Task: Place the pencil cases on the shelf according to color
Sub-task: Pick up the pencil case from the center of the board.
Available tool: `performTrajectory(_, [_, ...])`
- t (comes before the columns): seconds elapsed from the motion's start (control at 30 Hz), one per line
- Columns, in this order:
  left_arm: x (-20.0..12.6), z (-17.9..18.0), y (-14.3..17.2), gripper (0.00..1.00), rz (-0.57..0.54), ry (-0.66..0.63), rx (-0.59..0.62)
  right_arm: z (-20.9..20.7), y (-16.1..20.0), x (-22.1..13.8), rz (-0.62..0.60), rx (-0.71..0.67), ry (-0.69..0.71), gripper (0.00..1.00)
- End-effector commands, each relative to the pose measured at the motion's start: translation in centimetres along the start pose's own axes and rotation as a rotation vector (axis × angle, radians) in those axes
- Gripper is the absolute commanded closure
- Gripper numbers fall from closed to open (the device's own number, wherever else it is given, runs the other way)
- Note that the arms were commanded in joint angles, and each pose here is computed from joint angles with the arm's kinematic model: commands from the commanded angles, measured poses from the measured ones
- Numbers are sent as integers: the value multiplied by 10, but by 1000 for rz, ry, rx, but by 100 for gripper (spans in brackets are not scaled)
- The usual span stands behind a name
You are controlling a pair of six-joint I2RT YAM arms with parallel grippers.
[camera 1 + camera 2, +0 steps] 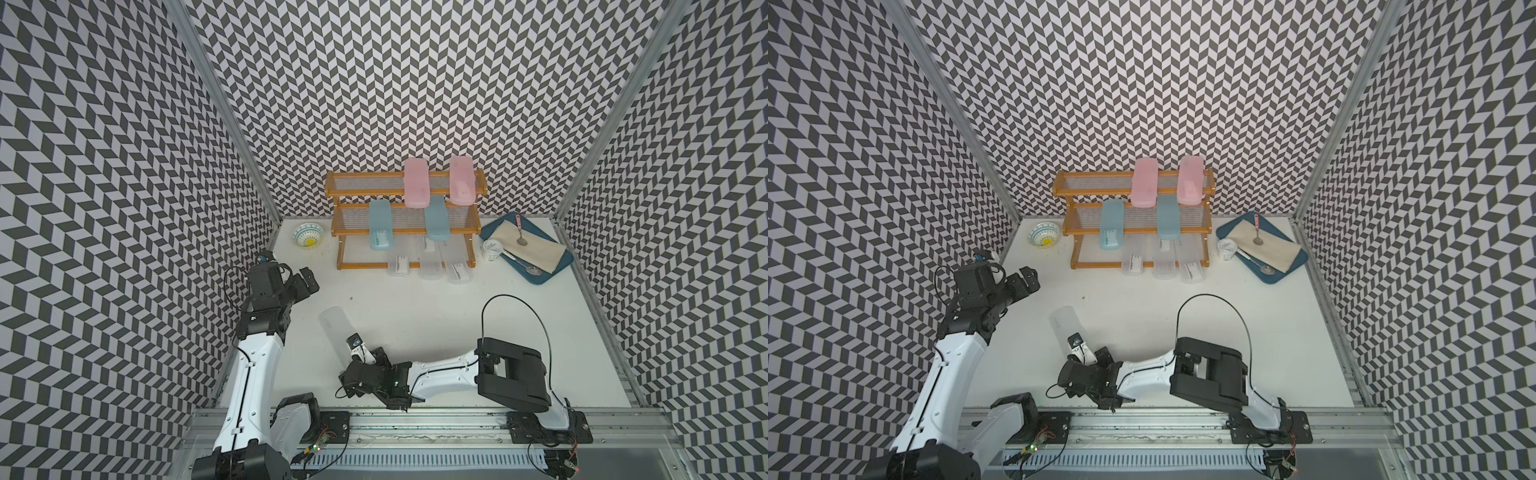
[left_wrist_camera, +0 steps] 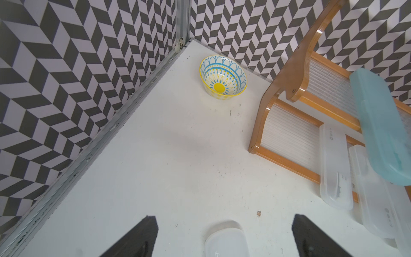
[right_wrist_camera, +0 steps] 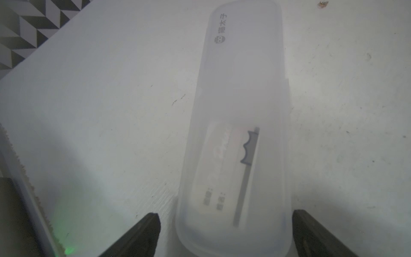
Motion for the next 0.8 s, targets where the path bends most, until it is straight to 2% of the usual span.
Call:
performTrajectory(0.0, [-5, -1, -6, 0, -41, 10, -1, -12, 25, 13, 55, 2, 74, 9])
performTrajectory(0.1, [-5, -1, -6, 0, -43, 12, -2, -11, 24, 16, 45, 3, 74, 16])
performTrajectory(0.23, [-6, -1, -7, 0, -46, 13, -5, -12, 23, 15, 33, 7, 81, 39])
performTrajectory(0.33, [-7, -1, -7, 0, -49, 11, -4, -17, 20, 8, 11, 26, 94, 45])
performTrajectory(0.77, [-16, 0, -13, 0, -90, 3, -16, -52, -16, -56, -143, 180, 126, 45])
Point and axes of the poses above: each gripper's point midway between its finger pads, its own x axis out along the fingers, its own z axis along the line the jaws close on, y = z × x, the point moved 5 cm from there along -x, back along the fingers, and after that the axes turned 6 degrees about -x, right-handed, at the moved point
